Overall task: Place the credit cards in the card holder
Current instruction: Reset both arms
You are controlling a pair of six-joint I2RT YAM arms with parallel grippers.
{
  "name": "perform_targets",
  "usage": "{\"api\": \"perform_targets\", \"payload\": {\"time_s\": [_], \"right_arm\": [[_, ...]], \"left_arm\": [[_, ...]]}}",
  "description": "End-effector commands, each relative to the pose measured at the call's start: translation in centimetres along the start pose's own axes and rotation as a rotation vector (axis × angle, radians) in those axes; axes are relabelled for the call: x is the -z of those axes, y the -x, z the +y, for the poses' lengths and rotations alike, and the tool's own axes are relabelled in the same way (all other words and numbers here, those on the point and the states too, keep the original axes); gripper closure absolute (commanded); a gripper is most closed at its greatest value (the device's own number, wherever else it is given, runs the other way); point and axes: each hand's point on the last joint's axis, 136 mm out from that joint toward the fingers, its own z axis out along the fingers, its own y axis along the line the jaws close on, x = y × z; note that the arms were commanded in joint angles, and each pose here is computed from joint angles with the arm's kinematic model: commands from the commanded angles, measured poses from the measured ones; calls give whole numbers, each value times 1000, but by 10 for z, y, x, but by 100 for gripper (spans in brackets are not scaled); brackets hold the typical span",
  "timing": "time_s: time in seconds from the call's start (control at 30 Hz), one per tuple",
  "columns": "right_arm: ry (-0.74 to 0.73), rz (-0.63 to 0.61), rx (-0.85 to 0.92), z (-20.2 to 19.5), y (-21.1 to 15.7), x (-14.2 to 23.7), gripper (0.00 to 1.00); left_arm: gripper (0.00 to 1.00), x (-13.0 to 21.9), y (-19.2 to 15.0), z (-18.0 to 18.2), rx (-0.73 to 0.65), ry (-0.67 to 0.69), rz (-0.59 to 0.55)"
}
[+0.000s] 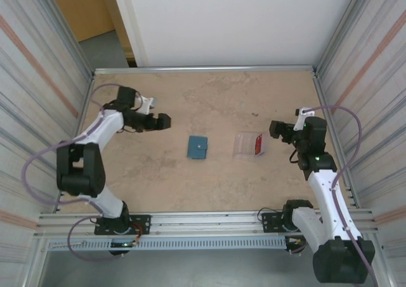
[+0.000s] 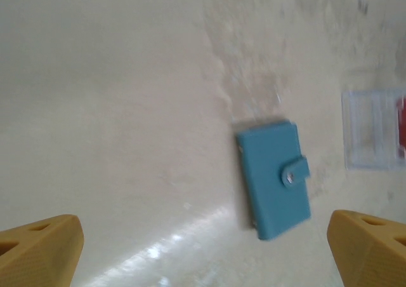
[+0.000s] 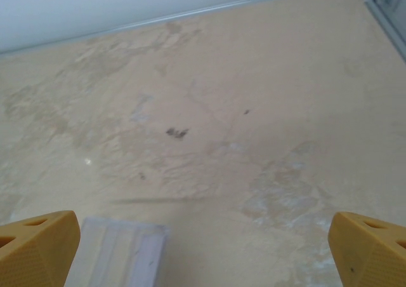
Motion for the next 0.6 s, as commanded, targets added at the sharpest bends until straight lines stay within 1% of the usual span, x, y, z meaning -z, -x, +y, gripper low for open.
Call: {"api": "perform_targets", "payload": {"time_s": [0.0,0.07,0.1,0.2,0.27,0.33,0.43,0.57], "right_arm": [[6,-54,-12,-15,10,-9,1],[-14,-88,-39,-30,12,-13,1],[-24,-108,-76,-38,13,-14,1],[-58,-159,-99,-53,13,-19,1],[-83,-173,-95,-59,9,-24,1],[-93,-176,-79,-59,3,-33,1],[-89,-172,-24,-53,-4,-49,1],[-87,-205,12,-49,-6,-62,1]], "left_arm": [[1,23,16,33,-71,88,-203],[1,35,20,49,-128,146,-313],[1,41,23,53,-191,173,-369],[1,46,20,62,-322,266,-454],[1,45,18,67,-350,296,-500],[1,41,15,68,-368,289,-533],[1,38,16,76,-360,317,-589],[1,28,15,83,-341,302,-630]]}}
